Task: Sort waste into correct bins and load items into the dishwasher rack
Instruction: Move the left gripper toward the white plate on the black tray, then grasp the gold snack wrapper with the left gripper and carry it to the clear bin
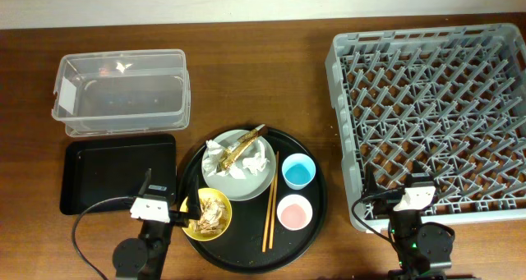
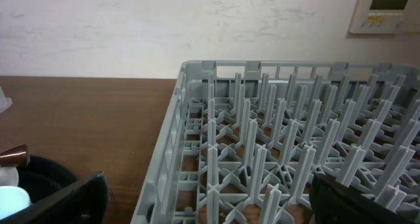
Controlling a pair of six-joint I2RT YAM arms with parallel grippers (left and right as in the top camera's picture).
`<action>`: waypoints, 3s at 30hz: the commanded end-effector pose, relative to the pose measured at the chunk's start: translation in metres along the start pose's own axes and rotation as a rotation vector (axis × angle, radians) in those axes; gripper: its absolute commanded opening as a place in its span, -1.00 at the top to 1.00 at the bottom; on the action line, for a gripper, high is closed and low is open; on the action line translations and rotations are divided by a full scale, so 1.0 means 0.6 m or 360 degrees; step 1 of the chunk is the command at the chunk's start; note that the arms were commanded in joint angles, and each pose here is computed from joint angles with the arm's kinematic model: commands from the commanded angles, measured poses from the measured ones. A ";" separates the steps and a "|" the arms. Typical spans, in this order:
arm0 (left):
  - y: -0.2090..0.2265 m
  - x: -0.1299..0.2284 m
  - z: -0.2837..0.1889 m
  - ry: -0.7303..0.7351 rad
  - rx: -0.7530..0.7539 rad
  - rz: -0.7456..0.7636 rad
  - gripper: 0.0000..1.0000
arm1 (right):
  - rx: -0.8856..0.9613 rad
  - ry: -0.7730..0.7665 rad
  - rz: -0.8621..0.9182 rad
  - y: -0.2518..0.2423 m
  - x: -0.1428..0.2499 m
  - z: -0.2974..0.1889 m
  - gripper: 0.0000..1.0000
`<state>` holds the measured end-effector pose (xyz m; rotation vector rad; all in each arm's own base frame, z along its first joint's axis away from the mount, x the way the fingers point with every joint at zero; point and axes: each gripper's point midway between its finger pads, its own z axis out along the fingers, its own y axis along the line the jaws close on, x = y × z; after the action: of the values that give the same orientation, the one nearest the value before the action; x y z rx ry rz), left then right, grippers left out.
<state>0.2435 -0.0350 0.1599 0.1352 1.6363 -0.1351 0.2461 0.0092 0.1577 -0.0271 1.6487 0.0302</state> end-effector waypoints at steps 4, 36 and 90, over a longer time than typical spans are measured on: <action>0.003 0.003 0.000 0.0006 -0.0018 0.0024 -0.99 | 0.0006 0.0001 0.0013 0.000 0.003 0.000 -0.97; 0.003 0.003 0.000 0.0006 -0.0018 0.0024 -0.99 | 0.0006 0.0000 0.0013 0.000 0.003 0.000 -0.96; -0.173 0.165 0.239 0.1654 0.0494 0.0430 -0.67 | -0.0012 0.0893 0.0244 0.016 -0.098 -0.066 -0.97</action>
<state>0.3462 -0.1670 0.0685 0.7370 2.5923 -0.2455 0.2104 0.0156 0.2101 0.0998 2.2319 0.1507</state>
